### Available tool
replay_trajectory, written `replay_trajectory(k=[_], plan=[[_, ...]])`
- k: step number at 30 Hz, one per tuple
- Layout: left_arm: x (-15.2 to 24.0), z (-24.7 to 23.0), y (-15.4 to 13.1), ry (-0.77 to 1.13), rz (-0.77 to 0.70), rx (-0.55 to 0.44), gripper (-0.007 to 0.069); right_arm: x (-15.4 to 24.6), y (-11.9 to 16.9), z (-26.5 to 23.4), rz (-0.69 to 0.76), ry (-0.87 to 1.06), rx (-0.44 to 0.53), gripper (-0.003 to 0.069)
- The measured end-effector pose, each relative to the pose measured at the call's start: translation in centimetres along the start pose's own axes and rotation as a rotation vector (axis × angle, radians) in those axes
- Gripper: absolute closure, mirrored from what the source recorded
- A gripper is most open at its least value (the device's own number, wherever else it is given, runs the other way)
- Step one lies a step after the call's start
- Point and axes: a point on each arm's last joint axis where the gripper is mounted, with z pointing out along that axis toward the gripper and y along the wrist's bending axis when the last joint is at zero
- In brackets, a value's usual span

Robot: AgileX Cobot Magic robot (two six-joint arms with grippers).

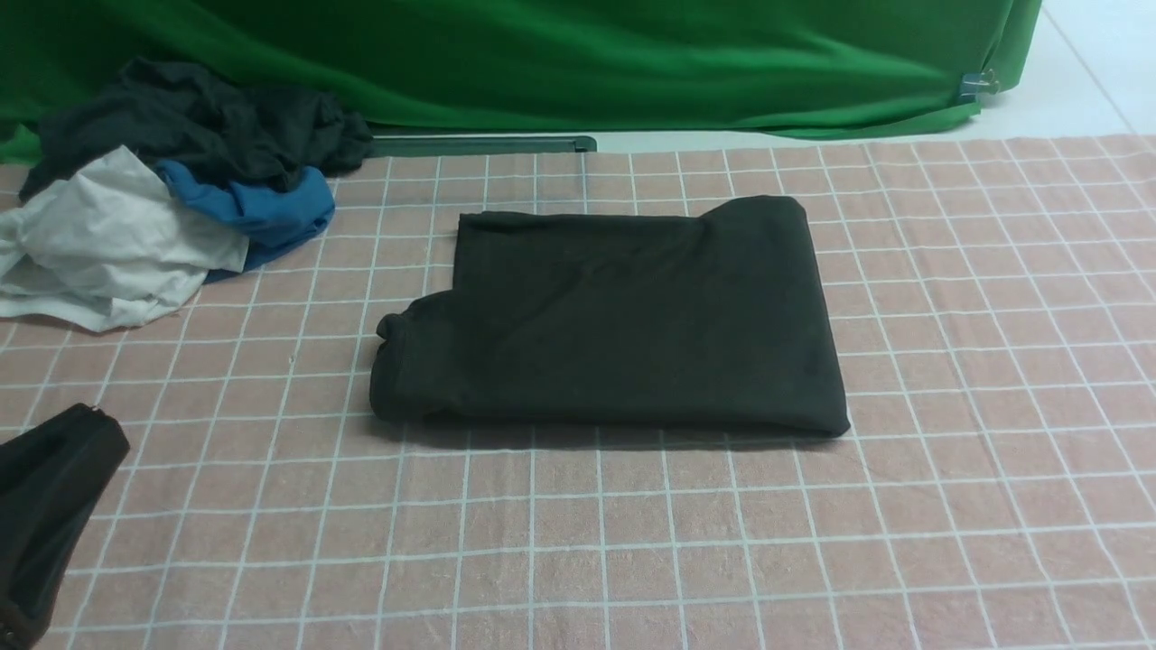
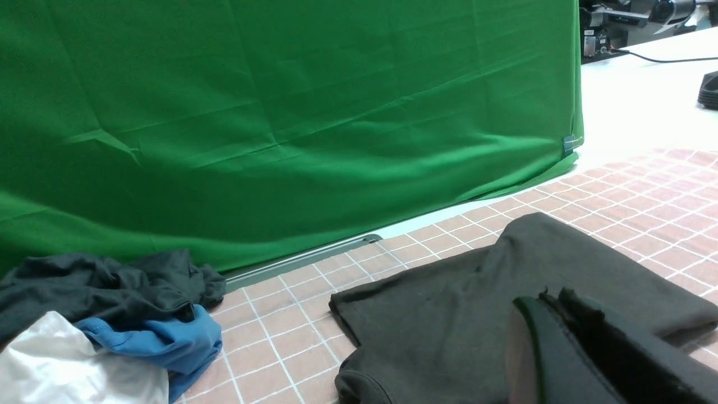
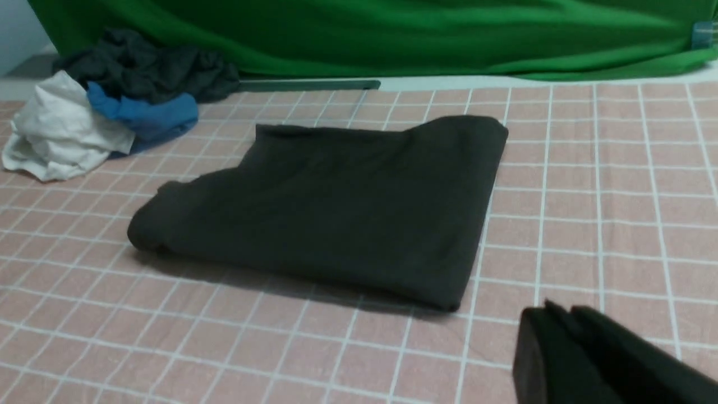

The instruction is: Fold a long-sleeved shirt over a pink coffee tablecloth.

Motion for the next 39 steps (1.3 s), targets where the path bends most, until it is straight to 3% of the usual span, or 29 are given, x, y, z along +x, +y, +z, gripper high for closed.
replay_trajectory(k=[10, 15, 19, 26, 39], plan=[[0.0, 0.0, 0.0, 0.000, 0.000, 0.000, 0.0607, 0.0, 0.0, -0.2, -0.001, -0.013, 0.006, 0.0618], [0.0, 0.0, 0.0, 0.000, 0.000, 0.000, 0.0607, 0.2, -0.7, -0.5, -0.015, -0.125, 0.086, 0.0631], [0.0, 0.0, 0.0, 0.000, 0.000, 0.000, 0.0607, 2.7, -1.9, 0.3, -0.051, -0.250, 0.178, 0.0641], [0.0, 0.0, 0.0, 0.000, 0.000, 0.000, 0.0607, 8.8, -3.6, 2.3, -0.115, -0.303, 0.239, 0.0641], [0.0, 0.0, 0.0, 0.003, 0.000, 0.001, 0.0606, 9.8, -3.7, 2.5, -0.140, -0.222, 0.247, 0.0641]])
